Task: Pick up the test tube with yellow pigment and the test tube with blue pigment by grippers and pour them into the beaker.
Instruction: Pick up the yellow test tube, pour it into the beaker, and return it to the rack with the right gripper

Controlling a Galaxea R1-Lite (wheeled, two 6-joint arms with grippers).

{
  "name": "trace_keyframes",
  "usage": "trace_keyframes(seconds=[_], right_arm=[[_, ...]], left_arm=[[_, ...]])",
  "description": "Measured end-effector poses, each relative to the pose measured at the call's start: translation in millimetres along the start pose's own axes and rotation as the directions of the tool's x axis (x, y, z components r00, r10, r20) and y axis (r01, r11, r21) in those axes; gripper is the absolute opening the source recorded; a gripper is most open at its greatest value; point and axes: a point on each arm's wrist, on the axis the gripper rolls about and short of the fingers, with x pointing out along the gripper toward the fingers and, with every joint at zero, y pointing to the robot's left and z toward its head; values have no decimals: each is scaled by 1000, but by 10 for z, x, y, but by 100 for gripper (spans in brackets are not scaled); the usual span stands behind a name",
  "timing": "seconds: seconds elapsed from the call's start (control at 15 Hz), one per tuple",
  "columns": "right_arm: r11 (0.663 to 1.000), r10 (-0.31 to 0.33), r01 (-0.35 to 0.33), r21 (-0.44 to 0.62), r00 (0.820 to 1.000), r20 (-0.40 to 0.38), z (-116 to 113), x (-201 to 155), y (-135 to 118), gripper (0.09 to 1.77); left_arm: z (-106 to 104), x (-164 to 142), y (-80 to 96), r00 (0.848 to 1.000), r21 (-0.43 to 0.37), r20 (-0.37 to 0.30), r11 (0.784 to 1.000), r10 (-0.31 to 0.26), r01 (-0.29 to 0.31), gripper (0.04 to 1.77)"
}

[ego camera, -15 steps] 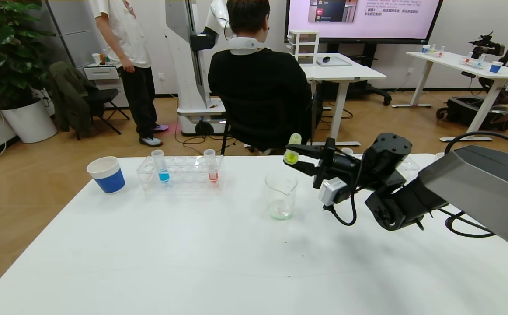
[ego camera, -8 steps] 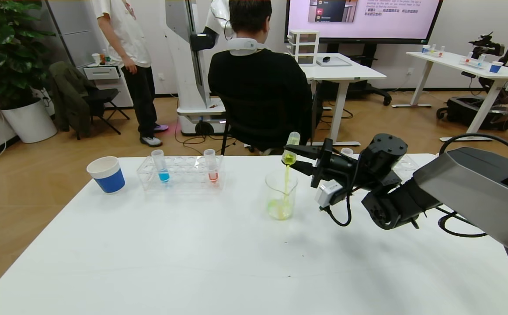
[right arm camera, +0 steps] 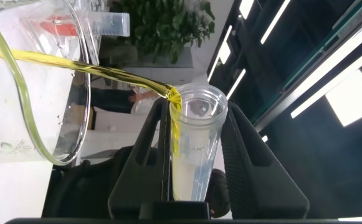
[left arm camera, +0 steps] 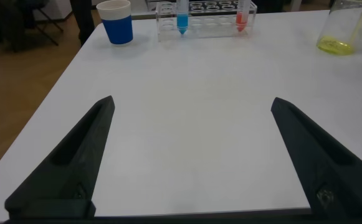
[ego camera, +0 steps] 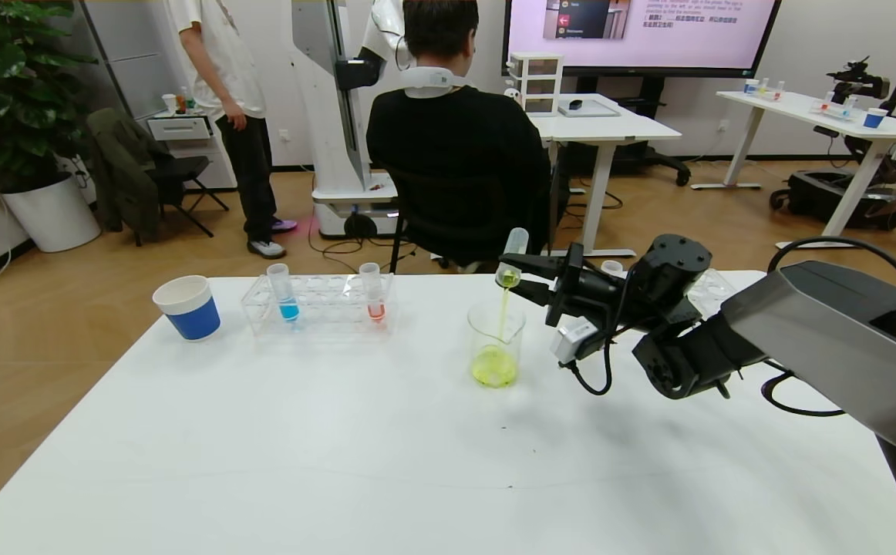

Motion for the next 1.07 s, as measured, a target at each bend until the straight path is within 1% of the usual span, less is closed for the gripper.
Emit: trace_keyframes(seconds=[0.67, 0.87, 1.07], right_arm=[[994, 14, -11, -112, 1000, 21, -17, -1, 43, 52], [993, 16, -14, -115, 1000, 21, -18, -1, 46, 52], [996, 33, -32, -78, 999, 17, -18, 10, 23, 52]], left_arm=[[0, 0, 0, 1000, 0, 0, 1000, 0, 0, 175], [0, 0, 0, 1000, 0, 0, 1000, 0, 0, 175], [0, 0, 0, 1000, 0, 0, 1000, 0, 0, 175]])
